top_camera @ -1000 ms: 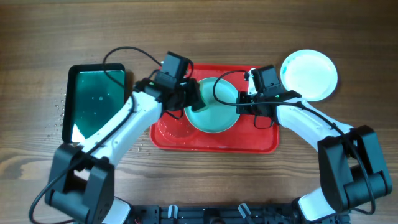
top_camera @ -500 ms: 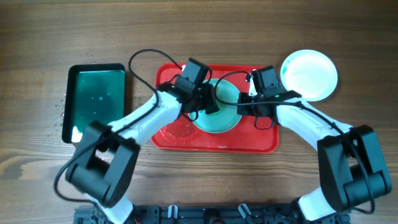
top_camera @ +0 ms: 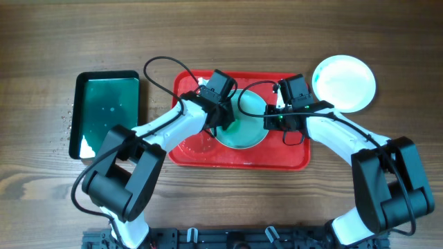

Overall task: Clean dirty plates on tray and stack at the side
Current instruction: 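Scrub the held plate with the sponge in the left gripper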

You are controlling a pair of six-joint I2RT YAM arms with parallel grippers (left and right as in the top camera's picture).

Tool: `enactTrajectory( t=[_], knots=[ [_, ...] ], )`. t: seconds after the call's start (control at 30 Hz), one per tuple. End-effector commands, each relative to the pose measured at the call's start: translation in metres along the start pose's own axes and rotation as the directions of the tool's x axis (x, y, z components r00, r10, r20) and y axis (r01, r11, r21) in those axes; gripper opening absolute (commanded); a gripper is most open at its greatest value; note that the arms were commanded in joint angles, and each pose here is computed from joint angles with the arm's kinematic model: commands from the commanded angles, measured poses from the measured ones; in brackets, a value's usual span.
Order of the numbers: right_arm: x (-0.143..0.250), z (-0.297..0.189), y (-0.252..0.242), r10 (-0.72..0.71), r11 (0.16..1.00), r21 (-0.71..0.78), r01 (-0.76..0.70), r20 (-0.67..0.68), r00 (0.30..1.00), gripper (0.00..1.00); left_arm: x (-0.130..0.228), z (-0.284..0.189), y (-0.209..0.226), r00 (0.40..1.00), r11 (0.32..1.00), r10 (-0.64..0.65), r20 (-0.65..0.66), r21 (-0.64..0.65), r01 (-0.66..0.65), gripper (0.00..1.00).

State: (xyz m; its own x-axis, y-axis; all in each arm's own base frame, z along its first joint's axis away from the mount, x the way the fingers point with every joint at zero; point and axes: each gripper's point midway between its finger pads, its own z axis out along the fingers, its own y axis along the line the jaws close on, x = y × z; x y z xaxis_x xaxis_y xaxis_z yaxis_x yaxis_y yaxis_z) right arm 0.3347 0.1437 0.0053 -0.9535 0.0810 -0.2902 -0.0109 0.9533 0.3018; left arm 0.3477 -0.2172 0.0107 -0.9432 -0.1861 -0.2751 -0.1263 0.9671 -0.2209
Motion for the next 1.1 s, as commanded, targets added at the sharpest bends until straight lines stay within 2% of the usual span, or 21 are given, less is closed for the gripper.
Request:
enactTrajectory(
  t=[0.0,0.07,0.23,0.4,0.53,0.8,1.07],
  knots=[
    [0.006,0.003,-0.002,0.004,1.0,0.008,-0.004,-0.022,1.0,0.04,-0.029,-0.012,0.052,0.983,0.962,0.031,0.179,-0.273,0.019,0.04],
    [0.006,0.003,-0.002,0.004,1.0,0.007,-0.004,-0.021,1.0,0.04,-0.037,-0.022,0.046,0.978,0.965,0.072,0.198,-0.261,-0.018,0.04],
    [0.006,0.003,-0.002,0.004,1.0,0.008,-0.004,-0.022,1.0,0.04,-0.054,-0.046,0.02,0.966,0.989,0.045,0.255,-0.149,-0.007,0.04],
    [0.005,0.003,-0.002,0.004,1.0,0.006,-0.004,-0.018,1.0,0.04,-0.035,-0.039,-0.04,0.992,0.983,0.035,0.125,0.173,-0.057,0.04],
    [0.005,0.003,-0.002,0.003,1.0,0.006,-0.003,-0.019,1.0,0.04,-0.019,-0.023,-0.064,0.998,0.956,0.053,0.041,0.288,-0.063,0.04],
    [0.006,0.003,-0.002,0.004,1.0,0.007,-0.004,-0.02,1.0,0.04,0.005,0.02,-0.049,0.997,0.977,0.069,-0.04,0.205,-0.06,0.04],
    [0.01,0.003,-0.004,0.005,1.0,0.014,-0.004,-0.036,0.999,0.04,-0.025,0.02,0.02,0.998,0.997,0.01,0.067,-0.078,-0.005,0.04]
  ],
)
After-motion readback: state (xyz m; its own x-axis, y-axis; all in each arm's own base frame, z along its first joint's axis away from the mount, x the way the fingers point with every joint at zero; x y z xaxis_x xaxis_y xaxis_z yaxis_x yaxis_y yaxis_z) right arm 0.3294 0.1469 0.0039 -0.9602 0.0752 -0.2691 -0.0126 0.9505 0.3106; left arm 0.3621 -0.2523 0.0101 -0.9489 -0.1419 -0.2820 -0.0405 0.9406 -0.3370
